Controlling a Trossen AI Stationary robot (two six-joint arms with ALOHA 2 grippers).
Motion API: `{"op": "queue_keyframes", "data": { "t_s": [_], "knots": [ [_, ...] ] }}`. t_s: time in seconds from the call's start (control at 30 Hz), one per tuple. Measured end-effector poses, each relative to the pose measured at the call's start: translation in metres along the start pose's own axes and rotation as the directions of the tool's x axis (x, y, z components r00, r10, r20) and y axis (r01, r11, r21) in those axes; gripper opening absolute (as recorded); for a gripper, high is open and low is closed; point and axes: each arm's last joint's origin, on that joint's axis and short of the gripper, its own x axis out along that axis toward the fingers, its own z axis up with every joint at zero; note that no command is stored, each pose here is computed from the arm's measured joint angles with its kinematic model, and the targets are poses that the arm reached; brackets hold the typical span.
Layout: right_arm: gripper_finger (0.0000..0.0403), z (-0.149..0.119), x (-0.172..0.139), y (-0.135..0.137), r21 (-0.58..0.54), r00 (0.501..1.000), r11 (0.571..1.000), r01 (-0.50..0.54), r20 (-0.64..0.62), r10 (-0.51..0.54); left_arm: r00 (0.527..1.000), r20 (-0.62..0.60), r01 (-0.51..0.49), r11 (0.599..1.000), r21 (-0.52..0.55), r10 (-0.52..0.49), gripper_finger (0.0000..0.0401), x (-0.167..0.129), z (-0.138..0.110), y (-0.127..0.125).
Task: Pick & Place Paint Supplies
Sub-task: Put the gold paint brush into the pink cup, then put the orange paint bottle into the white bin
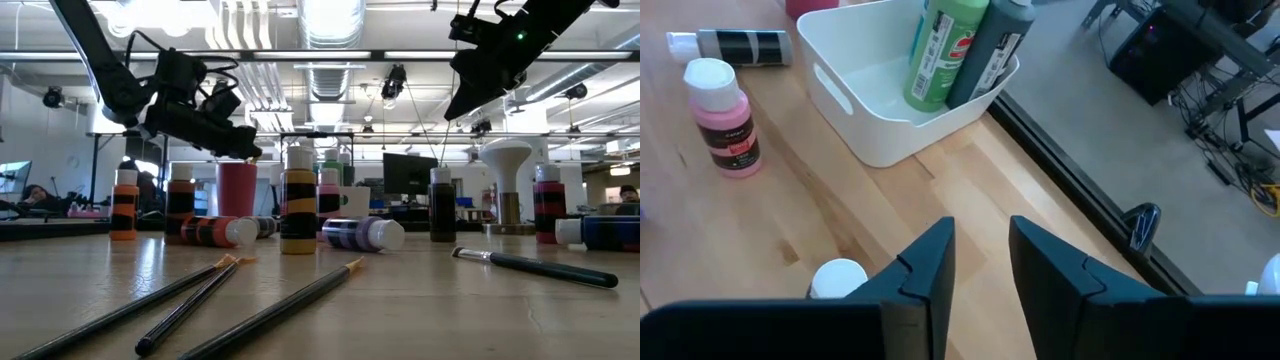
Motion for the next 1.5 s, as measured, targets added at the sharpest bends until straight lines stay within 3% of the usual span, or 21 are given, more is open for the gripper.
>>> {"op": "queue_keyframes", "data": {
  "t_s": [0.3, 0.57, 0.7, 0.87, 1.03, 1.13, 1.37, 1.5],
  "knots": [
    [0.0132, 0.000, 0.000, 0.000, -0.009, 1.000, 1.000, 0.000, -0.001, 0.000, 0.999, 0.048, -0.004, 1.000, -0.010, 0.004, 0.0124, -0.009, 0.015, 0.003],
    [0.0157, 0.000, 0.000, 0.000, -0.010, 1.000, 1.000, 0.001, -0.002, -0.001, 0.987, 0.162, 0.002, 0.998, -0.068, 0.009, 0.0133, -0.039, 0.056, 0.015],
    [0.0166, 0.000, 0.000, 0.000, -0.010, 1.000, 1.000, 0.001, -0.002, -0.001, 0.987, 0.130, 0.107, 0.992, -0.063, -0.098, 0.0131, -0.057, 0.081, 0.017],
    [0.0174, 0.000, 0.000, 0.000, -0.010, 1.000, 1.000, 0.000, -0.002, 0.000, 0.961, -0.006, 0.276, 0.956, -0.096, -0.278, 0.0131, -0.084, 0.111, 0.014],
    [0.0178, 0.000, 0.000, 0.000, -0.010, 1.000, 1.000, -0.001, 0.000, 0.001, 0.906, -0.092, 0.394, 0.904, -0.169, -0.412, 0.0131, -0.112, 0.123, -0.001],
    [0.0177, 0.001, 0.000, 0.000, -0.015, 1.000, 1.000, -0.002, 0.005, 0.002, 0.894, -0.105, 0.408, 0.889, -0.209, -0.435, 0.0131, -0.125, 0.122, -0.014],
    [0.0156, 0.003, 0.000, 0.001, -0.015, 1.000, 1.000, -0.011, 0.026, 0.011, 0.899, -0.127, 0.385, 0.895, -0.225, -0.419, 0.0130, -0.149, 0.113, -0.051],
    [0.0145, 0.004, 0.000, 0.001, -0.012, 1.000, 1.000, -0.012, 0.028, 0.013, 0.920, -0.147, 0.336, 0.924, -0.183, -0.364, 0.0130, -0.164, 0.109, -0.068]
  ]
}}
